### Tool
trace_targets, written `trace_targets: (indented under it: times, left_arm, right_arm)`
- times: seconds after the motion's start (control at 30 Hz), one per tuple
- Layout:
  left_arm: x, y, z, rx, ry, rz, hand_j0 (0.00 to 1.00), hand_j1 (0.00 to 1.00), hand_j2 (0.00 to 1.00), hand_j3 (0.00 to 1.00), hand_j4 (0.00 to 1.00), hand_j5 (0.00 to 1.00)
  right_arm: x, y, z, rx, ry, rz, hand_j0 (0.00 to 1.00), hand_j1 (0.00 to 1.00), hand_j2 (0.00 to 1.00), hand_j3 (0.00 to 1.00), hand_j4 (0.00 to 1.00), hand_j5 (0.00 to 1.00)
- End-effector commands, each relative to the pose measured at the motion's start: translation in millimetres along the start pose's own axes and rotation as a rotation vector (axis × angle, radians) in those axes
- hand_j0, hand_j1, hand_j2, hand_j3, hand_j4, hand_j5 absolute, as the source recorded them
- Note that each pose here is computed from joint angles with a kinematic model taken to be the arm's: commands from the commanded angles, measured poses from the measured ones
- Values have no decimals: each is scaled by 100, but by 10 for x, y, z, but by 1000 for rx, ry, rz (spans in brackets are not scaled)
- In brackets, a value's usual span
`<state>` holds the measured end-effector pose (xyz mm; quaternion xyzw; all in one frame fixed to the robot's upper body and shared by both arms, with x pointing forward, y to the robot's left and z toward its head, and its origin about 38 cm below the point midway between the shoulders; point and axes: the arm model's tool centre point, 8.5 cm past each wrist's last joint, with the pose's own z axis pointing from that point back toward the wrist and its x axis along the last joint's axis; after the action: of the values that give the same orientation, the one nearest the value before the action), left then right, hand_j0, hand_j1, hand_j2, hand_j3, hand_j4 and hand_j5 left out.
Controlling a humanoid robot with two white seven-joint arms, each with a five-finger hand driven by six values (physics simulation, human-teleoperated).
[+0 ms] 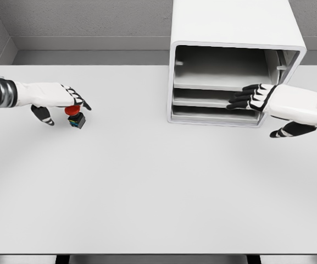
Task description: Slide open multi-storey tabletop storage cabinets and put open load switch and slide close multi-storey tabletop storage cabinets
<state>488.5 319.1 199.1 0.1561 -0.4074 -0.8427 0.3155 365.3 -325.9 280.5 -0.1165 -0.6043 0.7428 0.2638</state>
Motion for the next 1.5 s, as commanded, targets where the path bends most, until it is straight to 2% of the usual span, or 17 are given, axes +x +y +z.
trace_targets:
  times: [0.0,0.13,0.43,0.5,0.53,0.57,0.6,0.67,0.73,0.83,1.03,1.1,1.17,1.23,1.4,1.47]
  left_arm:
    - [-11,-2,-9,3,2,9,89,89,89,89,89,89]
    - [-13,6,-6,4,3,8,77,77,77,77,77,77]
    - [23,22,-47,7,-8,5,73,73,73,73,73,73]
    - [17,26,-38,8,-6,5,70,70,70,70,70,70]
    - [23,23,-42,8,-8,6,67,67,67,67,67,67]
    - [30,28,-44,8,-10,2,60,60,60,60,60,60]
    - [28,34,-41,8,-9,1,57,57,57,57,57,57]
    - [28,34,-41,8,-9,1,54,54,54,54,54,54]
    - [32,37,-42,8,-10,0,51,51,51,51,51,51]
    - [38,37,-46,8,-13,0,48,48,48,48,48,48]
    - [40,48,-44,11,-14,-1,42,42,42,42,42,42]
    - [29,119,-20,22,-10,-9,42,42,42,42,42,42]
    - [28,179,7,34,-9,-18,42,42,42,42,42,42]
    - [143,311,25,57,-37,-60,42,42,42,42,42,42]
    - [366,494,206,95,-81,-151,42,42,42,42,42,42]
    - [404,532,280,108,-91,-158,42,42,42,42,42,42]
  right_arm:
    - [4,17,-23,-1,-5,-9,100,100,100,100,100,100]
    - [50,-50,-260,4,-59,11,100,100,100,100,100,100]
    - [-13,-97,-408,1,-66,17,100,100,100,100,100,100]
    - [-52,-60,-481,5,-70,0,100,100,100,100,100,100]
    - [-55,-69,-505,12,-68,12,100,100,100,100,100,100]
    - [-51,-61,-545,23,-67,27,100,100,100,100,100,100]
    - [-64,-31,-577,31,-68,20,100,100,100,100,100,100]
    - [-166,-71,-586,17,-46,10,100,100,100,100,100,100]
    - [-166,-106,-637,11,-50,8,100,100,100,100,100,100]
    - [-303,-43,-740,33,0,-48,100,100,100,100,100,100]
    - [-479,-106,-768,31,76,-88,100,100,100,100,100,100]
    - [-480,-66,-870,50,88,-112,100,100,100,100,100,100]
    - [-500,-23,-951,77,97,-100,100,100,100,100,100,100]
    - [-518,-28,-985,88,116,-95,100,100,100,100,100,100]
    - [-644,-6,-1084,99,150,-129,100,100,100,100,100,100]
    - [-669,31,-1120,115,154,-136,100,100,100,100,100,100]
